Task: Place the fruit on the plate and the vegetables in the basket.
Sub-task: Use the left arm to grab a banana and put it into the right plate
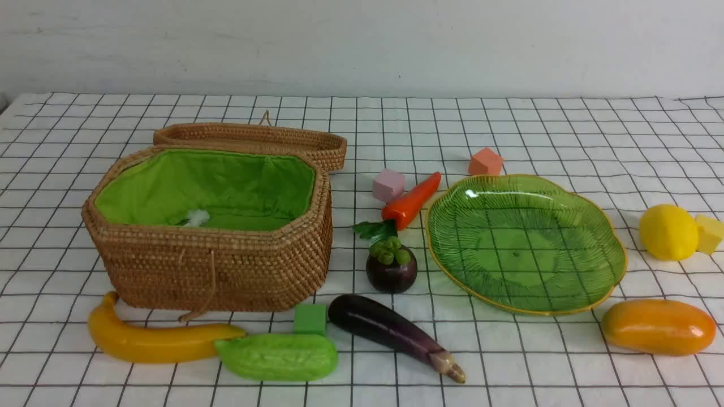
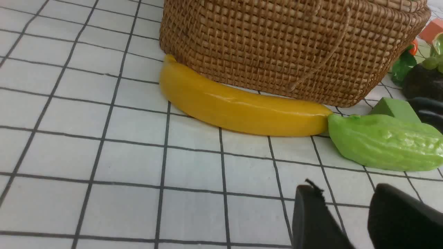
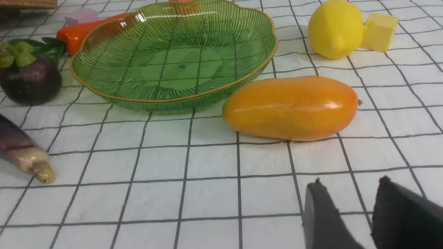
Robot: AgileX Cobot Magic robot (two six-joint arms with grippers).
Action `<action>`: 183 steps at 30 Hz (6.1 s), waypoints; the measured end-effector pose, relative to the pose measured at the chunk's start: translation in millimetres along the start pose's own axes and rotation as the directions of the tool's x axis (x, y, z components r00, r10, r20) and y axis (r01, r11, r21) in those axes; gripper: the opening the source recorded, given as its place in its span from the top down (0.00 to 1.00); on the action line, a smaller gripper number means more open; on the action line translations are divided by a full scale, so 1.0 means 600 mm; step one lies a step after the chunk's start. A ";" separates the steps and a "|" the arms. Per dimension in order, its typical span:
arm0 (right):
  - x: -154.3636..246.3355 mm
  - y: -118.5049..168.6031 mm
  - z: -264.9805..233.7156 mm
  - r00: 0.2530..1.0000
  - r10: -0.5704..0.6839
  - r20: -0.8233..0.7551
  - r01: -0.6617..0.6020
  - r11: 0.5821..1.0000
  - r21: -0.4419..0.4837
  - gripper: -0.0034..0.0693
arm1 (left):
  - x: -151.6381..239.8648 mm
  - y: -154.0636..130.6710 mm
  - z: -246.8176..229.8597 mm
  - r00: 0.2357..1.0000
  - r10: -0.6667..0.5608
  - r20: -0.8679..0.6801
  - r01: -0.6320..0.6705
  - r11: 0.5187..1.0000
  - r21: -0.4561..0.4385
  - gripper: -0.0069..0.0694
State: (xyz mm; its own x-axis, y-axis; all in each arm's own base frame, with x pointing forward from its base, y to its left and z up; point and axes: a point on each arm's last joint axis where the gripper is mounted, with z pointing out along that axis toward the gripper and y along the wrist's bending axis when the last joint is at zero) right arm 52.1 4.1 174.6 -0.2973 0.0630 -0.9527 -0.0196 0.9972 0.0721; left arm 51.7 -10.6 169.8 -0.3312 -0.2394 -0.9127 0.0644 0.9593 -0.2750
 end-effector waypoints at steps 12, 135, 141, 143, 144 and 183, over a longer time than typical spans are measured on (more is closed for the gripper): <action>0.000 0.000 0.000 1.000 0.000 0.000 0.000 1.000 0.000 0.62 | 0.000 0.000 0.000 1.000 0.000 0.000 0.000 1.000 0.000 0.60; -0.361 0.117 -0.173 0.899 -0.437 -0.002 0.296 0.611 -0.734 0.75 | -0.104 -0.047 0.418 -0.155 0.941 -0.300 -0.532 0.176 0.828 0.33; -0.361 0.117 -0.173 0.899 -0.437 0.000 0.296 0.610 -0.735 0.74 | -0.102 -0.045 0.413 -0.169 0.935 -0.313 -0.500 0.193 0.844 0.53; -0.361 0.117 -0.173 0.899 -0.437 0.000 0.296 0.610 -0.735 0.74 | -0.102 -0.044 0.408 -0.179 0.926 -0.331 -0.484 0.210 0.849 0.51; -0.361 0.117 -0.173 0.899 -0.437 0.000 0.296 0.610 -0.735 0.74 | -0.102 -0.044 0.407 -0.179 0.925 -0.336 -0.483 0.215 0.849 0.51; -0.363 0.067 -0.141 0.951 -0.109 -0.290 0.001 0.937 -0.349 0.73 | -0.157 -0.602 0.544 0.383 0.923 -0.026 -0.643 0.287 0.710 0.51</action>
State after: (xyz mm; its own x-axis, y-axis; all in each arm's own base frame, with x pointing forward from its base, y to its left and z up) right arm 35.4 26.9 409.7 -0.5573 -0.0603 -0.8281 -0.3522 0.9204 0.1700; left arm 366.9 -383.2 256.6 -0.0920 0.7979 -0.5957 0.9001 0.3225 0.2929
